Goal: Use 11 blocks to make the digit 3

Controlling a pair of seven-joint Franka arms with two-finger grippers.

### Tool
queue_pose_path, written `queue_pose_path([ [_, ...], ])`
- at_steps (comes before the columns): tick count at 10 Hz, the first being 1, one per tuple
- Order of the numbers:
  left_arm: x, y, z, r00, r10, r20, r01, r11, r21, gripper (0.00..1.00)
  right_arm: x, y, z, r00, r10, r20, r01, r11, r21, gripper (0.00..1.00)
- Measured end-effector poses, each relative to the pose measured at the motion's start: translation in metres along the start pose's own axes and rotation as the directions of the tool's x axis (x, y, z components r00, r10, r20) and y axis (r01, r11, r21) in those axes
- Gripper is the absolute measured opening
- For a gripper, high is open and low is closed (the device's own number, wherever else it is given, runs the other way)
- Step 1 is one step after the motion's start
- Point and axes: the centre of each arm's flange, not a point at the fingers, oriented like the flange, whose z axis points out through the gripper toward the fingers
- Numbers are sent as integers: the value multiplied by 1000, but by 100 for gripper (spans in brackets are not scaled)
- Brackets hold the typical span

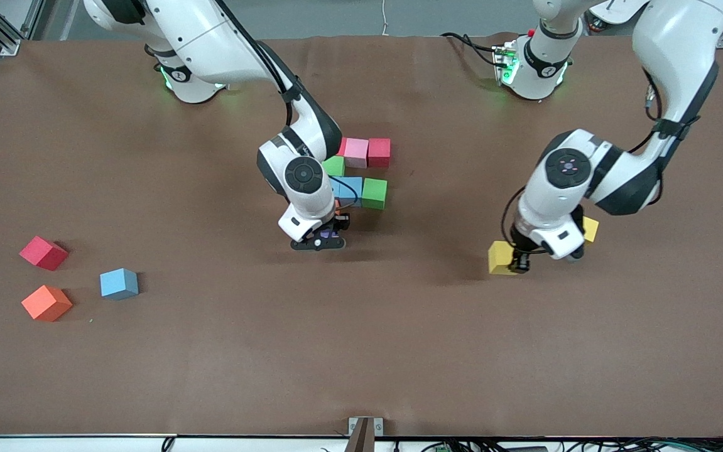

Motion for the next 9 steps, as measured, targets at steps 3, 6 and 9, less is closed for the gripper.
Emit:
queue_pose_path([
  [3,-71,24,-1,998,-3,65,5,1000,-18,56,-2,-2,0,1000,-4,1,4,1000,-1,57],
  [6,-148,27,15,995,-49,81,50,999,-11,56,-2,-2,0,1000,-3,1,3,1000,-1,57],
  [9,-200,22,28,992,-91,82,88,995,42,56,-2,-1,0,1000,-2,1,2,1000,0,57],
])
